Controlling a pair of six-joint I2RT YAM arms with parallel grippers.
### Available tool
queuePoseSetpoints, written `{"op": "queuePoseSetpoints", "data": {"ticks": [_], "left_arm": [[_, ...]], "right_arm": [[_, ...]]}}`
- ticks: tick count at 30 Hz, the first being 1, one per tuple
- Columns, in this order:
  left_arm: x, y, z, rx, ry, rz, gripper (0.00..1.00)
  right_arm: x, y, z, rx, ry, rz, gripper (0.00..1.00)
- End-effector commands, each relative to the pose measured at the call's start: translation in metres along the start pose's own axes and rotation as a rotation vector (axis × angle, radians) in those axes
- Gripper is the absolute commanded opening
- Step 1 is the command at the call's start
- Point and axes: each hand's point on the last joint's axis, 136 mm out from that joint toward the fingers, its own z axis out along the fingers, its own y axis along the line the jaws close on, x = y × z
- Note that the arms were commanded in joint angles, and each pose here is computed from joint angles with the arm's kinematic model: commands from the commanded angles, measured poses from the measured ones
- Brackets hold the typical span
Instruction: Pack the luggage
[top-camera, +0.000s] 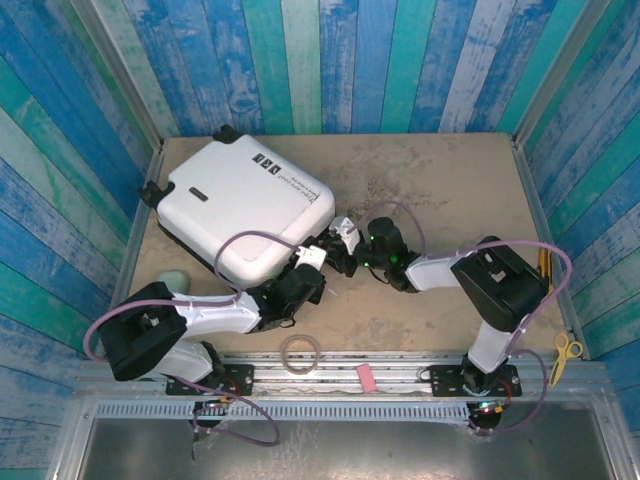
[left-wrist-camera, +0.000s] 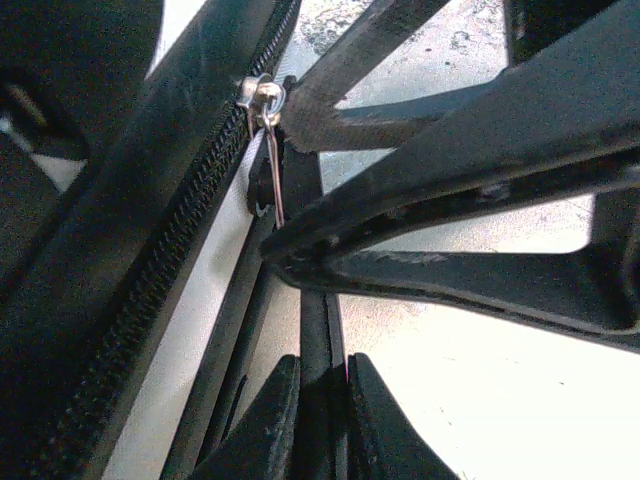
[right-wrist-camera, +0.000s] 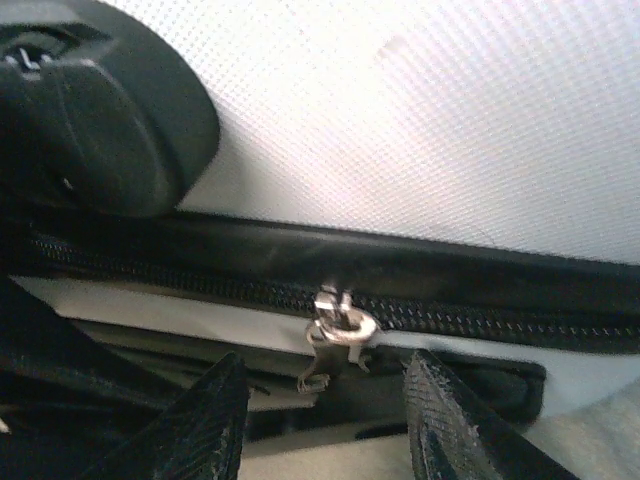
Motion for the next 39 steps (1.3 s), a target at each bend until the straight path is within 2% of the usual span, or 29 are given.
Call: {"op": "queuePoseSetpoints", "data": {"ticks": [1,8,12,15,24,27,34,37,39], "left_arm": [[0.064,0.010,-0.004,0.000,0.189,-0.016,0.00],[0.065,0.006,-0.001,0.019,0.184,-0.017,0.00],[0.065,0.005,0.001,0.020,0.182,-0.015,0.00],[0.064,0.006,-0.001,0.017,0.171,-0.031,0.00],[0.067,0.012,-0.006,0.017,0.133,-0.079,0.00],[0.068,0.014,-0.007,0.011,0.133,-0.079,0.00],[0.069,0.014,-0.006,0.010,0.132,-0.080,0.00],[0.071,0.014,-0.005,0.010,0.138,-0.075,0.00],[0.071,0.014,-0.005,0.012,0.136,-0.075,0.00]], "right_arm": [[-0.011,-0.007,0.009,0.055,-0.056,0.027,0.43],[-0.025,-0.030,0.011,0.190,-0.156,0.072,0.34],[-0.034,-0.036,0.006,0.234,-0.204,0.070,0.20],[-0.039,-0.032,-0.002,0.219,-0.198,0.048,0.00],[-0.047,-0.015,-0.020,-0.064,-0.145,0.098,0.00],[-0.049,-0.021,-0.030,-0.129,-0.149,0.122,0.00],[-0.056,0.004,-0.037,-0.371,-0.135,0.122,0.00],[-0.057,0.010,-0.036,-0.427,-0.130,0.139,0.00],[-0.052,0.004,-0.034,-0.382,-0.118,0.145,0.00]]}}
